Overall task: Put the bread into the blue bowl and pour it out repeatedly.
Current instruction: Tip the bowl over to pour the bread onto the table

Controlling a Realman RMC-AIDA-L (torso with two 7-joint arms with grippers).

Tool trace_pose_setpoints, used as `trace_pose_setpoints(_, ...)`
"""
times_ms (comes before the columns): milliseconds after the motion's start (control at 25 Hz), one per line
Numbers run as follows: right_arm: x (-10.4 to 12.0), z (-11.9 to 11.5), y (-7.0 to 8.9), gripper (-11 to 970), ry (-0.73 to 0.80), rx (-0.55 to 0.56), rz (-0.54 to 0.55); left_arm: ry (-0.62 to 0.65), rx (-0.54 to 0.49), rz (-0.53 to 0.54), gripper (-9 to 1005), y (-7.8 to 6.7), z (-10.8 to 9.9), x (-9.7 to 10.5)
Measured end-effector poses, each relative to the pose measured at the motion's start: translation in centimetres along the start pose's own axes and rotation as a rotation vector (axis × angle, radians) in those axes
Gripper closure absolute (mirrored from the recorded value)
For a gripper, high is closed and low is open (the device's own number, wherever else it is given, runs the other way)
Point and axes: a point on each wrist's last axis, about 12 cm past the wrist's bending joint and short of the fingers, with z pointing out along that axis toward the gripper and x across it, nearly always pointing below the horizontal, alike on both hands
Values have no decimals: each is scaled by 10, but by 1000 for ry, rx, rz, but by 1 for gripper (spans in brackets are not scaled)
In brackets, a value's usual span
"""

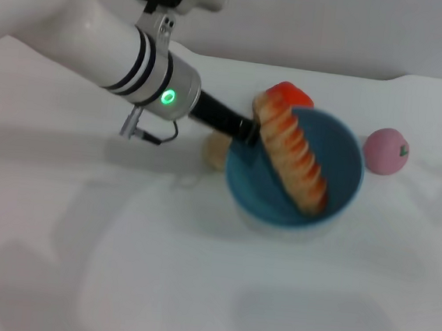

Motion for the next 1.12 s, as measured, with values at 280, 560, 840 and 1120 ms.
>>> trace_pose_setpoints(280,26,-51,-19,477,135,197,227,-226,-77,102,971,0,7,-18)
trace_pose_setpoints(560,47,-73,-18,478,285,260,364,-404,-177,228,972,-9,26,-24)
trace_pose_setpoints(840,57,-75,-17,477,368,269,430,-565,-279,332,972,-9,42,-17)
trace_pose_setpoints(1120,59,-75,-16,477,369,265,434,-804,-364,448,974,-14,44,1)
